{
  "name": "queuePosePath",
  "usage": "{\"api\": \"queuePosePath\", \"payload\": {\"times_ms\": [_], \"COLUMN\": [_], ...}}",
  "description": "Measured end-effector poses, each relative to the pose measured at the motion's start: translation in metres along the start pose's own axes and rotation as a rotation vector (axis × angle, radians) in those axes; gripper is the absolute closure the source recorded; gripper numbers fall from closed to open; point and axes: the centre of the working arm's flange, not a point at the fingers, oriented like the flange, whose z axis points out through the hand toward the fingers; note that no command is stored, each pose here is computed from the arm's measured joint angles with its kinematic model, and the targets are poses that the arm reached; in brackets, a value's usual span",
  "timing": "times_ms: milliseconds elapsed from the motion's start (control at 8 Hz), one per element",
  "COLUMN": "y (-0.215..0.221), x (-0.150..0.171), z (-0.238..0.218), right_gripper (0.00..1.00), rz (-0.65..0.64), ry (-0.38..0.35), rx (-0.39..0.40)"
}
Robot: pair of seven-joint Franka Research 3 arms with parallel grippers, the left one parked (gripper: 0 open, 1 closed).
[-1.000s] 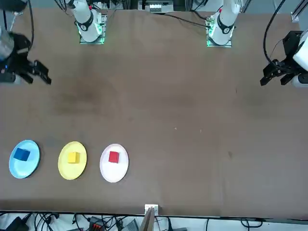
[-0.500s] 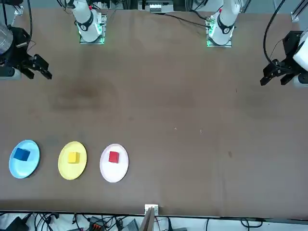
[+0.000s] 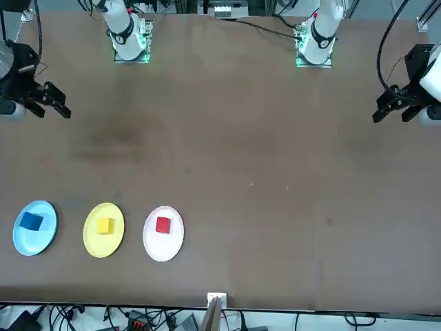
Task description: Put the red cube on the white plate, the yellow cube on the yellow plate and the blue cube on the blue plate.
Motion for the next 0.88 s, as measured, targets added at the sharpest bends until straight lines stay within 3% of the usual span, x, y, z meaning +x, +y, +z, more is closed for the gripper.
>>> {"api": "queuePosePath", "payload": {"times_ms": [875], "y": [0.0040], "x": [0.0102], "z": [-0.0011], "right_gripper": [0.00], "rz": [0.006], "ry": [-0.017], "rx": [0.001]}}
